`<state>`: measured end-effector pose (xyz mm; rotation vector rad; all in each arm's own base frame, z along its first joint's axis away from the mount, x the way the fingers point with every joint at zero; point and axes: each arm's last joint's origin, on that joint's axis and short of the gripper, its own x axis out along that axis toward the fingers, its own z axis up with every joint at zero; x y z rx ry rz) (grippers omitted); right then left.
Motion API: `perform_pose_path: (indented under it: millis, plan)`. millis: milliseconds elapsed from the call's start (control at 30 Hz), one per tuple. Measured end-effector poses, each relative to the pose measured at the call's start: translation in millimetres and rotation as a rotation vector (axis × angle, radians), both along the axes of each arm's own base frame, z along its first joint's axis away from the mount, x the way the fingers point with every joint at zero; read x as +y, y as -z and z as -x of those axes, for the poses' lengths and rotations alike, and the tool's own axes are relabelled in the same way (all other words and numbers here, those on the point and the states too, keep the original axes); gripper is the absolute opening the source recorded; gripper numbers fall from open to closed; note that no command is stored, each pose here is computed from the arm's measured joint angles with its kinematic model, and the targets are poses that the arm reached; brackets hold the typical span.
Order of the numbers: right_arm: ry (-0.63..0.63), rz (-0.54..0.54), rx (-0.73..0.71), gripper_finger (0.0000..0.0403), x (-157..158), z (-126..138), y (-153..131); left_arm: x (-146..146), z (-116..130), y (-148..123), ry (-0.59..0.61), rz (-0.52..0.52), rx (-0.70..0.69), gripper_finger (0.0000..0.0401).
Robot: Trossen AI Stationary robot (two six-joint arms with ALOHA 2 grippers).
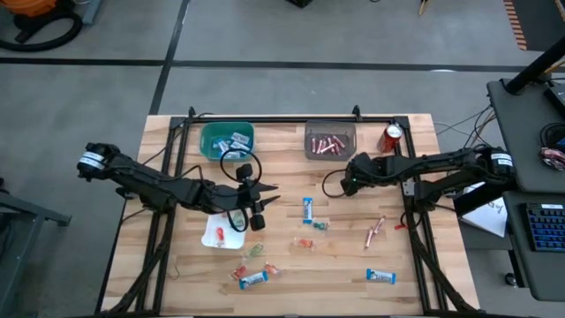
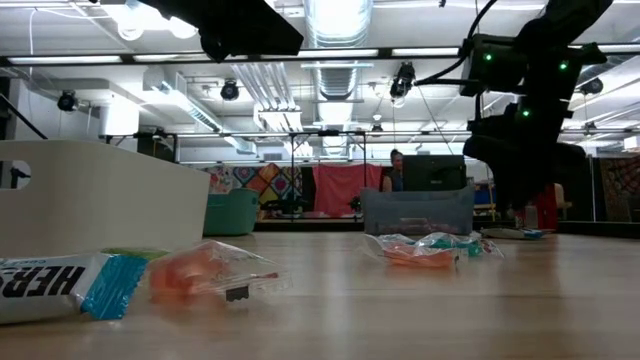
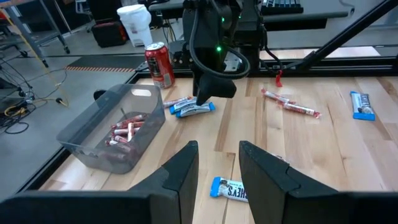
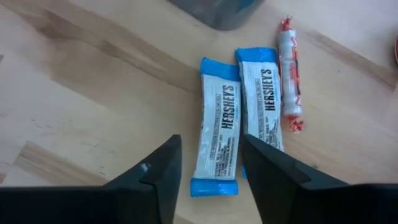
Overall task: Sort candy
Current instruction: Put the white chocolate bar into the green bin
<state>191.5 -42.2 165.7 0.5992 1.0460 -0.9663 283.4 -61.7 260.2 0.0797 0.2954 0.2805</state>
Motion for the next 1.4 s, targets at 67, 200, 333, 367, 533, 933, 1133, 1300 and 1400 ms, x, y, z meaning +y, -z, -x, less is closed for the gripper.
perform_pose_path:
  millis: [67,200,333,367,533,933,1133,1300,1400]
  plan:
    - [0.001,0.002,-0.004,0.0175,0,0,0,0,0,0,0.000,0.000,0.000,0.0100]
    - [0.002,0.016,-0.011,0.0182,0,-1,1,0,0,0,0.000,0.000,0.000,0.0100]
    - [0.005,0.025,-0.003,0.0183,0,1,3,0,0,0,0.000,0.000,0.000,0.0100]
    - [0.005,0.025,-0.001,0.0183,0,2,4,0,0,0,0.000,0.000,0.000,0.0100]
    - [0.006,0.025,-0.006,0.0183,0,6,14,0,0,0,-0.001,0.000,0.000,0.0100]
    - [-0.004,0.024,0.074,0.0183,1,7,45,0,0,0,-0.001,0.001,-0.006,0.0100]
    - [-0.011,-0.009,0.093,0.0166,1,3,55,0,0,0,-0.001,0.001,-0.006,0.0100]
    - [-0.012,-0.028,0.086,0.0104,2,3,55,0,0,0,-0.002,0.006,-0.007,0.0100]
    - [-0.020,-0.026,0.074,0.0068,2,3,52,0,0,-1,-0.004,0.017,-0.024,0.0100]
